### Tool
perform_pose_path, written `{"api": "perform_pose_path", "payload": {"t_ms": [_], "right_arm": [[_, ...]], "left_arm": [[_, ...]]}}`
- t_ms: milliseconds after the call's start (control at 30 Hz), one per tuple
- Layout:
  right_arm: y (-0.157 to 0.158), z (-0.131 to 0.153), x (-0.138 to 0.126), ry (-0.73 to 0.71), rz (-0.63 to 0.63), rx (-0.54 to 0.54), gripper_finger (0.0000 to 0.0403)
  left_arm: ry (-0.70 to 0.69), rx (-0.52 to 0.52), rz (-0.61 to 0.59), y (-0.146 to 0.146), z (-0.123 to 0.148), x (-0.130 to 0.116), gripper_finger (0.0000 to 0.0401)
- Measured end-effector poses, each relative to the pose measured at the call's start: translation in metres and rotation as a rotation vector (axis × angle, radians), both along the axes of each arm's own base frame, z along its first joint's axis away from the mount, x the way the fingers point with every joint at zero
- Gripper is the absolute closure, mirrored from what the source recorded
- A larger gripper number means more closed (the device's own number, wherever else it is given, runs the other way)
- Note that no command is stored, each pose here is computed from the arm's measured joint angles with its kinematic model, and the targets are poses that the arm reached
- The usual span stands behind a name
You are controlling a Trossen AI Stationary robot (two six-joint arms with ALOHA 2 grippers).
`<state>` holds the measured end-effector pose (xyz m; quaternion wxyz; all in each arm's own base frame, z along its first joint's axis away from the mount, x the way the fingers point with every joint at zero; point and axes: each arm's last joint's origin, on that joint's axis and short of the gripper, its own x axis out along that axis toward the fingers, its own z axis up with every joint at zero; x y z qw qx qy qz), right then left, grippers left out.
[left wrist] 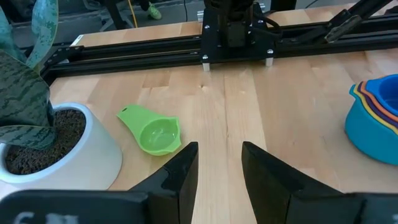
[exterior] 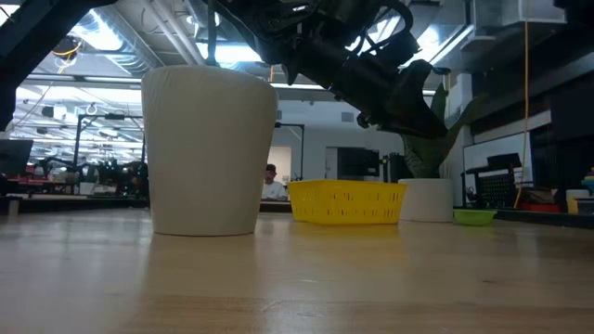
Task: Nest measuring cups in basket
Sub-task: Stack the red measuring cup on top of the blue measuring cup
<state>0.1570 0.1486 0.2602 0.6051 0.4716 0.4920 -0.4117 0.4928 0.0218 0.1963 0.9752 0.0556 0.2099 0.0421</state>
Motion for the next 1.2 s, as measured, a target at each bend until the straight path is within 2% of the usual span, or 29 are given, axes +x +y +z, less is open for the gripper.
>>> {"api": "perform_pose_path", "payload": {"t_ms": [233, 600, 1000, 1200], "right_arm": [[0.018, -0.018, 0.004, 0.037, -0.066, -0.026, 0.0394], [0.024, -0.030, 0.009, 0.067, -0.137, -0.057, 0.0392], [0.027, -0.035, 0.012, 0.070, -0.123, -0.060, 0.0360], [0.027, -0.035, 0.012, 0.070, -0.120, -0.061, 0.0329]], "left_arm": [[0.000, 0.000, 0.000, 0.000, 0.000, 0.000, 0.0284], [0.000, 0.000, 0.000, 0.000, 0.000, 0.000, 0.0284], [0.000, 0.000, 0.000, 0.000, 0.000, 0.000, 0.0284], [0.000, 0.000, 0.000, 0.000, 0.000, 0.000, 0.0284]]}}
